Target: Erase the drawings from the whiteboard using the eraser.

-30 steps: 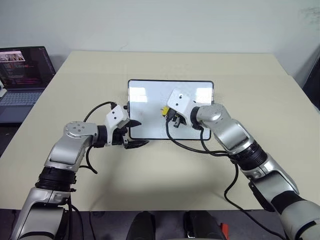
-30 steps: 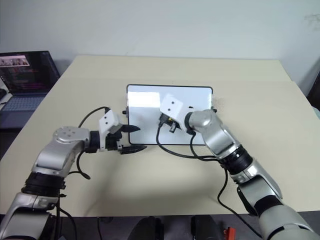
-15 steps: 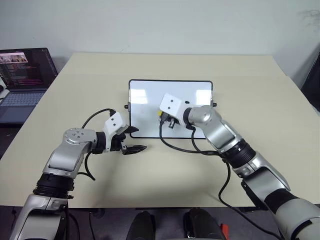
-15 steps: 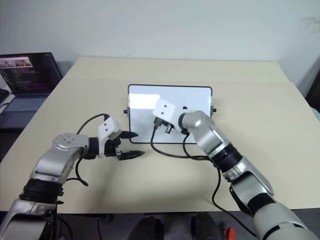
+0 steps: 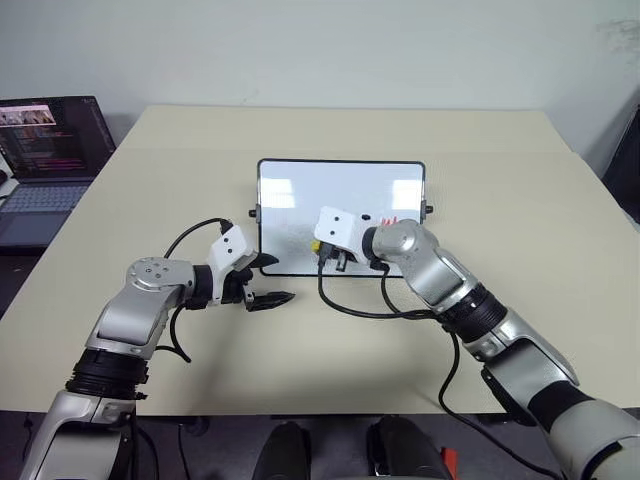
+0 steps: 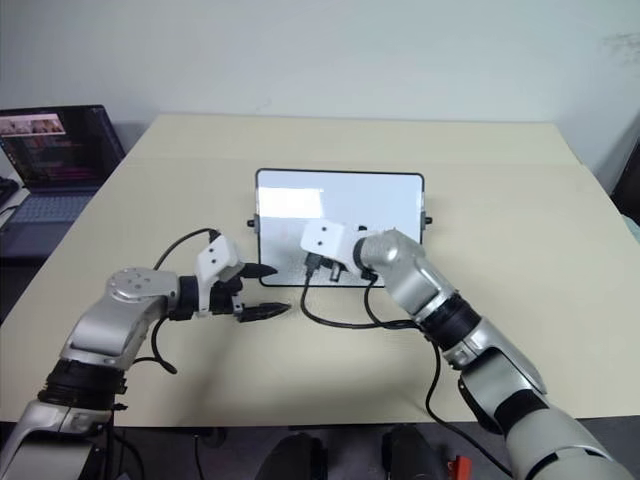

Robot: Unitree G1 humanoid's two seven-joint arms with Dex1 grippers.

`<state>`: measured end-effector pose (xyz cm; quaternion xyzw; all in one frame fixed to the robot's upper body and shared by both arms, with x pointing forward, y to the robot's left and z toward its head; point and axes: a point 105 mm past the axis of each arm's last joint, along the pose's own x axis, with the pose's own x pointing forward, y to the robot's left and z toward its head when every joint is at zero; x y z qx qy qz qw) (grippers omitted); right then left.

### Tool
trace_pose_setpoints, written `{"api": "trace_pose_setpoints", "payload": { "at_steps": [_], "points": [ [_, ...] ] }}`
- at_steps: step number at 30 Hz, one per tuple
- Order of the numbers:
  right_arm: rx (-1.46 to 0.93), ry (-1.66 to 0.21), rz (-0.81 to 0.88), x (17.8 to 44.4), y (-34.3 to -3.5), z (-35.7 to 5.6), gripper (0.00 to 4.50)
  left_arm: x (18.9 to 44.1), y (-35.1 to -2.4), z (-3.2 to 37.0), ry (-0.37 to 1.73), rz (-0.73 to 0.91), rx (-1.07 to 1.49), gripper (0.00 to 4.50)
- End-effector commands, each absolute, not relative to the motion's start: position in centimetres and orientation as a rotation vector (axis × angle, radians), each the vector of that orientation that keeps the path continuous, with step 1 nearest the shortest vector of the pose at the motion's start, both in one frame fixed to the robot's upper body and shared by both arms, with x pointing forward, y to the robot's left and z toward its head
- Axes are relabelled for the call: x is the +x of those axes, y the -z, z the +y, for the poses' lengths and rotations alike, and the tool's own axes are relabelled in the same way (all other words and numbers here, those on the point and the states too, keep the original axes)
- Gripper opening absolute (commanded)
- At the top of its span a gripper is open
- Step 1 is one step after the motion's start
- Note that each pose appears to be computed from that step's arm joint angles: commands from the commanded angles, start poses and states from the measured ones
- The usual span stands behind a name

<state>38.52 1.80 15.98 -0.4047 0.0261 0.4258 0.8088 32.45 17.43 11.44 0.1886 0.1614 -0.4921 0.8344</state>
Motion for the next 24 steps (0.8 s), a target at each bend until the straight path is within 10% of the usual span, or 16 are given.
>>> {"api": "trace_pose_setpoints", "payload": {
  "at_steps": [1,10,24],
  "points": [
    [-0.861,-0.78,-0.011,40.4,-18.8,0.1,1.17,32.5,-12.6,17.2,1.047,0.296,0.416,4.5],
    [-0.915,-0.943,0.165,38.2,-14.8,-0.9,1.17,32.6,-12.7,17.0,1.057,0.294,0.417,4.5],
    [-0.911,-0.798,0.109,40.5,-16.9,-2.6,1.17,32.7,-13.0,16.7,1.073,0.284,0.417,4.5]
  ]
}}
